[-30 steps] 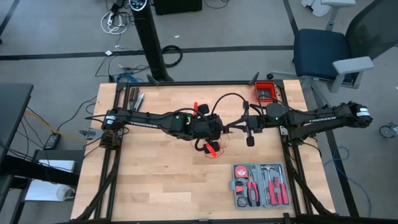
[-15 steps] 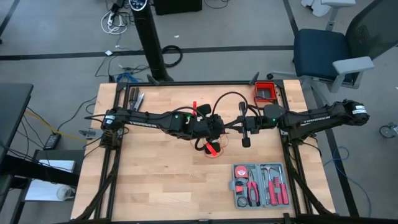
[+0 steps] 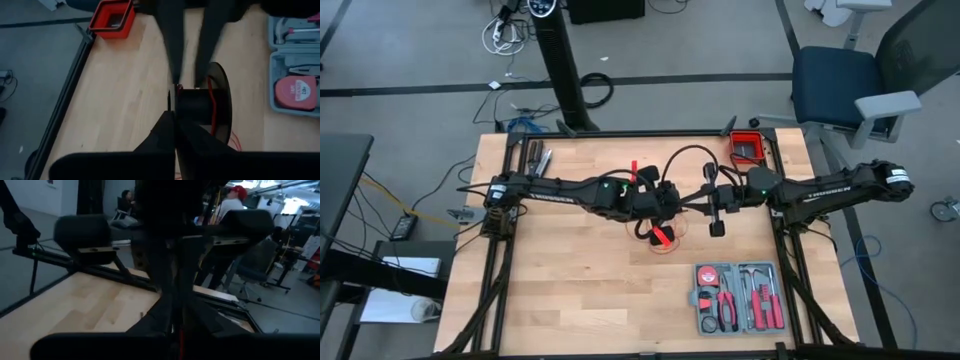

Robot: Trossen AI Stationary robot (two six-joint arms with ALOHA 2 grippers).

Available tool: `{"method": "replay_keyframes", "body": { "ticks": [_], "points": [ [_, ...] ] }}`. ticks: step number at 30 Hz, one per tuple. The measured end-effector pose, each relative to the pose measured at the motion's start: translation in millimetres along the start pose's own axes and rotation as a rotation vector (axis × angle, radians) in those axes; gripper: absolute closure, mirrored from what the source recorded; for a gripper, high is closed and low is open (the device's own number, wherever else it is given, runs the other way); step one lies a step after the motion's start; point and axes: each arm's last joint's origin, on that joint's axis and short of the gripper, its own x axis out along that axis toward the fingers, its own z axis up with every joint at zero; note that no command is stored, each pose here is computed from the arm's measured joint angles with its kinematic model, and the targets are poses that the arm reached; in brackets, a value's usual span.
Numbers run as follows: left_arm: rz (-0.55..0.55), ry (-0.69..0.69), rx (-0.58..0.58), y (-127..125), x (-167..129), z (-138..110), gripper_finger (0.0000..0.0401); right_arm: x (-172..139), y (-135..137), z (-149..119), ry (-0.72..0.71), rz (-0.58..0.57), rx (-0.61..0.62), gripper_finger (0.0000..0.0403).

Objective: Coil cords
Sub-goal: Coil the wire

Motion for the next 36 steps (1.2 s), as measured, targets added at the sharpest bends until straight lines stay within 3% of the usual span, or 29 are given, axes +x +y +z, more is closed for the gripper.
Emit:
{"method": "replay_keyframes", "body": {
  "ticks": [6, 13, 19, 28, 36],
  "points": [
    [0.021, 0.015, -0.001, 1.8, 0.4, -1.6, 0.0400, -10.6, -2.8, 7.0, -0.001, -0.022, 0.002, 0.0344],
    [0.104, -0.025, -0.019, 12.4, -16.8, 2.3, 0.0401, -38.3, -14.7, 12.8, 0.109, -0.259, -0.023, 0.0347],
    [0.235, -0.076, -0.060, 21.5, -27.8, 6.4, 0.0401, -44.6, -22.0, 4.6, 0.220, -0.429, 0.032, 0.0348],
    [0.277, -0.094, -0.054, 23.0, -28.5, 7.1, 0.0401, -33.3, -20.6, -14.7, 0.344, -0.406, 0.072, 0.0348],
    [0.103, -0.173, -0.013, 9.2, 1.1, 0.9, 0.0401, -46.4, -17.9, -16.5, 0.417, -0.391, 0.094, 0.0351]
  ]
}}
